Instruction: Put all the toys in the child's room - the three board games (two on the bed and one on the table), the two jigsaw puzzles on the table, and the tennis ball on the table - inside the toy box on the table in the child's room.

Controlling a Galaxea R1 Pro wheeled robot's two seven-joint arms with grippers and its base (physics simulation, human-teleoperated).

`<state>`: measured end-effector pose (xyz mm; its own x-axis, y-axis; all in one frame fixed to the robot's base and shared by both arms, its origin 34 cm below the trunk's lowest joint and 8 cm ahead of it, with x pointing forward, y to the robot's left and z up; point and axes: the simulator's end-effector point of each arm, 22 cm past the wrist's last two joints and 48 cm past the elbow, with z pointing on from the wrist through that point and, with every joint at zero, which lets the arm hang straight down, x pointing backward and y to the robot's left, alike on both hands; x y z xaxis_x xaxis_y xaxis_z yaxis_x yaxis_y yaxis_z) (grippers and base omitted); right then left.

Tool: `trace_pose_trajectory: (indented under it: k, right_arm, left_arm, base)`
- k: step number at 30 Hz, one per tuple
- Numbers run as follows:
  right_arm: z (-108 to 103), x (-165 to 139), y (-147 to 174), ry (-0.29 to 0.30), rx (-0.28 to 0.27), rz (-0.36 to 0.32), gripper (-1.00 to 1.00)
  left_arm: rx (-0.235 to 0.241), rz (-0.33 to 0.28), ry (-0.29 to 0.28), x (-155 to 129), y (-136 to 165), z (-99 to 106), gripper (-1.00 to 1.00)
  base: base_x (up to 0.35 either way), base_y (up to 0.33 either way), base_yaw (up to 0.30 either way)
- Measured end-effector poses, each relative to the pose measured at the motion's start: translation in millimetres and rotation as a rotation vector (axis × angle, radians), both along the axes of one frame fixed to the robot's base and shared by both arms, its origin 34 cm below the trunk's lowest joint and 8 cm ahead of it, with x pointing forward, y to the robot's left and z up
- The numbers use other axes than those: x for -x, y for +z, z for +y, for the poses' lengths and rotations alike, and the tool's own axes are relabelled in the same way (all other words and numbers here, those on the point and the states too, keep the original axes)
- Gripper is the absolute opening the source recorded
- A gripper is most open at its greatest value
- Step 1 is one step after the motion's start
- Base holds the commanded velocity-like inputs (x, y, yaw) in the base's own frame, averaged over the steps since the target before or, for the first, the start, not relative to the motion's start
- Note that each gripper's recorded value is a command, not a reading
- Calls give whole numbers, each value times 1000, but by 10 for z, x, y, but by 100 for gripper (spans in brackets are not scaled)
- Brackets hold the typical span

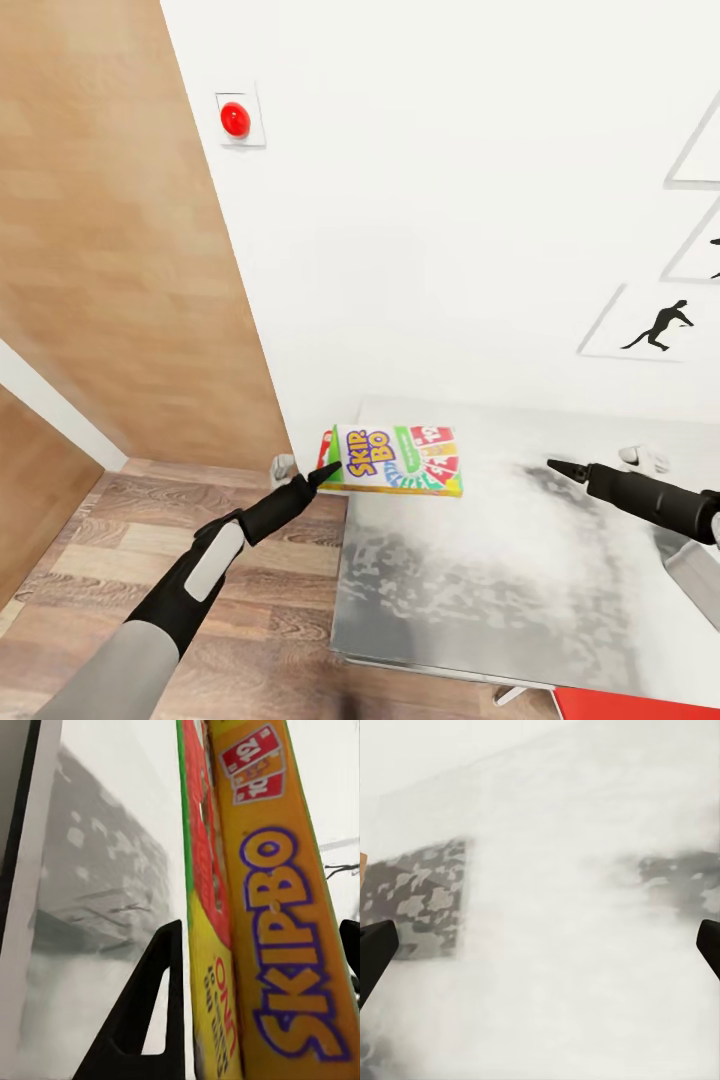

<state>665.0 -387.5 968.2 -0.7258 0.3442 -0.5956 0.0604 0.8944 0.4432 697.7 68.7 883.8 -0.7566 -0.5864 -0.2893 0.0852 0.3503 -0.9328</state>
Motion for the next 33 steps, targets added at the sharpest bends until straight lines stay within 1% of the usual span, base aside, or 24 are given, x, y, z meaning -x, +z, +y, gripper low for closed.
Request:
trace_pose_trajectory:
  k: [4,5,7,26,33]
  right_arm:
    - [8,-2,5,2,1,-1,100]
    - [9,-2,8,3,1,-2,100]
    - [9,-3,12,4,3,-3,100]
    - [-15,-13,50,3,10,-11,100]
    - [-18,-14,58,2,10,-13,100]
  left_arm:
    - [31,2,-20,32,51,-37,-100]
    - [46,15,-40,72,59,-71,-100]
    - [51,21,-44,80,62,-76,-100]
    - [62,29,-60,87,89,-106,-100]
    - [69,22,-70,79,156,-128,-100]
  base:
    - [0,0,0]
    - [0,0,0]
    - [0,0,0]
    - [0,0,0]
    - [0,0,0]
